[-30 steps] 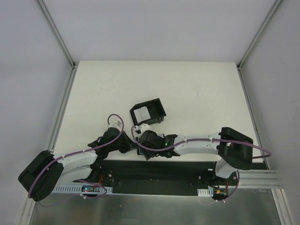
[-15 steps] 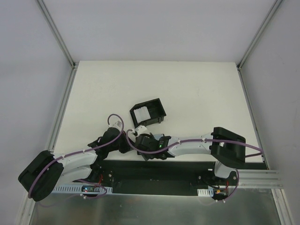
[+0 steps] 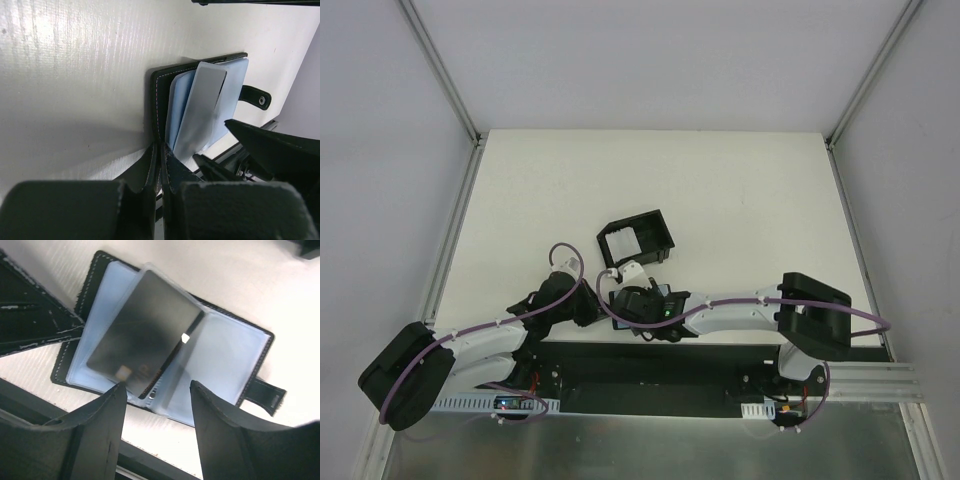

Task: Put the credit cards into the card holder
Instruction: Insert the credit card into the card holder.

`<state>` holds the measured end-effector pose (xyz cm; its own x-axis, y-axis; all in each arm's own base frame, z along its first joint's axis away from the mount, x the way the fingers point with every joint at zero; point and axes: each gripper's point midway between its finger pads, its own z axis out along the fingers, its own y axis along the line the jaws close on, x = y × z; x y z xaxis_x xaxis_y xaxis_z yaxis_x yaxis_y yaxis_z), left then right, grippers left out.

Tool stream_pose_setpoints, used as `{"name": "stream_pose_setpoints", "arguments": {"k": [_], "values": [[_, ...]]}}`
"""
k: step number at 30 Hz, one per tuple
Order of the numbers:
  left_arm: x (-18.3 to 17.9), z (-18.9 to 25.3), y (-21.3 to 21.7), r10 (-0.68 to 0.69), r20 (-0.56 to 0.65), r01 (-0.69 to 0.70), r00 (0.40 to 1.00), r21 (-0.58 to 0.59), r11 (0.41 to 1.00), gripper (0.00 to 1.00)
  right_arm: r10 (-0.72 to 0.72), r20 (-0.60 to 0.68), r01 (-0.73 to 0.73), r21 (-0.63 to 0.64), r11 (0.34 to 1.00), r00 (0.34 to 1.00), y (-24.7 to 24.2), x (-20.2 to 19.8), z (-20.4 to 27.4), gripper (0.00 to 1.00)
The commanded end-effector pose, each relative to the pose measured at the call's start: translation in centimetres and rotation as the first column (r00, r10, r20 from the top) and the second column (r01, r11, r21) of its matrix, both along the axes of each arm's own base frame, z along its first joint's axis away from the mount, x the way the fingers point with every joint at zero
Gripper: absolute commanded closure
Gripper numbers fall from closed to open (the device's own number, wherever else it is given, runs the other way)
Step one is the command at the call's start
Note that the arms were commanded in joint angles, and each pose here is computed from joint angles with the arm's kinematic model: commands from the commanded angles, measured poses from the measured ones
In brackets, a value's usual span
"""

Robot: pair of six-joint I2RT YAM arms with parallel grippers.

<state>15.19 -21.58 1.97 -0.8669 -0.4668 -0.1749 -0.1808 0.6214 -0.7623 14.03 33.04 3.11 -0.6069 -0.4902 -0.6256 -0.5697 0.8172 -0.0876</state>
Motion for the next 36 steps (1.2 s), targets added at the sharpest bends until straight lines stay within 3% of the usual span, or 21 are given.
{"name": "stream_pose_setpoints", "arguments": {"k": [1,4,9,12,19,24,30,36], "values": [[-0.1,-0.4,0.5,0.013,-0.003,-0.013,1.000,0.011,1.000,1.00,-0.105,0.086,0.101,0.046,0.994,0.991,-1.2,1.5,2.1,0.44],[-0.1,-0.4,0.5,0.013,-0.003,-0.013,1.000,0.011,1.000,1.00,-0.112,0.096,0.108,0.054,0.993,0.989,-1.5,1.6,2.3,0.44],[0.0,-0.3,0.4,0.009,0.001,-0.009,1.000,0.012,1.000,1.00,0.071,0.015,-0.073,0.160,0.985,0.997,1.5,-0.7,1.9,0.44],[0.1,-0.2,0.3,0.007,0.004,-0.008,1.000,0.012,1.000,1.00,0.109,-0.008,-0.106,0.173,0.979,0.994,2.1,-1.4,1.5,0.43],[0.8,2.4,-0.6,-0.075,0.116,0.074,0.990,0.012,0.997,1.00,-0.055,-0.029,0.060,0.170,0.984,0.998,-0.2,0.8,2.9,0.44],[1.4,5.2,-1.0,-0.120,0.207,0.118,0.971,0.020,0.993,1.00,-0.168,-0.070,0.178,0.196,0.964,0.983,-2.4,3.0,3.7,0.54],[1.5,8.1,-2.4,-0.214,0.263,0.215,0.941,0.025,0.976,1.00,-0.294,-0.155,0.310,0.090,0.947,0.943,-6.3,4.0,1.4,0.65],[0.6,8.7,-6.4,-0.377,0.245,0.370,0.893,0.076,0.926,1.00,-0.290,-0.275,0.324,0.089,0.942,0.917,-5.8,2.9,-1.0,0.73]]}}
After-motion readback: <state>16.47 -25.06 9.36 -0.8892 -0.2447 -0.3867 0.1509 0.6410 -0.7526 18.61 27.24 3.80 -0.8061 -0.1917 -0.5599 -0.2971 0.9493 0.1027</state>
